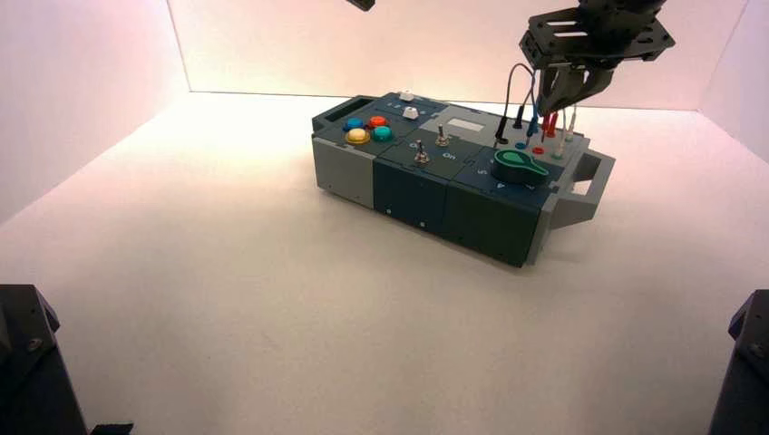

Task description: Insert the red wire.

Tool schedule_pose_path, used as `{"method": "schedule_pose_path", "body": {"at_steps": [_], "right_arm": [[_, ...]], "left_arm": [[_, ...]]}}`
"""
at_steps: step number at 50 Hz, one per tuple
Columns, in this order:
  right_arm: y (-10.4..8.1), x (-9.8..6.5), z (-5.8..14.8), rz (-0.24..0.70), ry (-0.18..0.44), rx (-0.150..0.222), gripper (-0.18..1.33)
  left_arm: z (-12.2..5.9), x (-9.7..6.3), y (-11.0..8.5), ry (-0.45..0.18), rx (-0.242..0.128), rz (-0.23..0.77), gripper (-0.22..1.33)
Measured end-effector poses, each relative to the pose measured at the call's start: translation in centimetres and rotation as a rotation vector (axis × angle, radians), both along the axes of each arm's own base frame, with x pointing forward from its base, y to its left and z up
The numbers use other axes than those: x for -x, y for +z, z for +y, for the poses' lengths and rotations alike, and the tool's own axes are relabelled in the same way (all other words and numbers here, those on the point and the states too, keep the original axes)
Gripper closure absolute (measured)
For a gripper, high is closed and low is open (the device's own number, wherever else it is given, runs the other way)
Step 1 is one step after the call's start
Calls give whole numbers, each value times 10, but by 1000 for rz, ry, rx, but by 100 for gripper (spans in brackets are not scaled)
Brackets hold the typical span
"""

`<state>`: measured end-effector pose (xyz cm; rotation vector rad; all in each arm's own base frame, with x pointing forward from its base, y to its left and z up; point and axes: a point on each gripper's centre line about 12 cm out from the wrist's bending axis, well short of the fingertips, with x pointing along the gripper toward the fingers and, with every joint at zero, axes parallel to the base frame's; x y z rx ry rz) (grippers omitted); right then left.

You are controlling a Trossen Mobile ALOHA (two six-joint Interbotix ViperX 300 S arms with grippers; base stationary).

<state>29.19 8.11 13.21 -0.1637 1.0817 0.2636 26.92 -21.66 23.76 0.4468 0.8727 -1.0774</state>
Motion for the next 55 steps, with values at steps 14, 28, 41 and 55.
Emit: {"method": "schedule_pose_path", "body": {"at_steps": [14,28,41,55], "right_arm": [[-5,4,-1,1,-5,-2,122],[-6,4,-1,-10,-6,-5,122],[-7,3,-1,-19,-7,-7,122],[-10,2,-1,-19,-7,-7,122]], "left_arm": [[-5,0,3,20,43,1,128],[-7,-1,3,21,48,-5,128],[-7,-1,2,22,47,-5,128],[-7,-1,2,22,47,-5,128]]}}
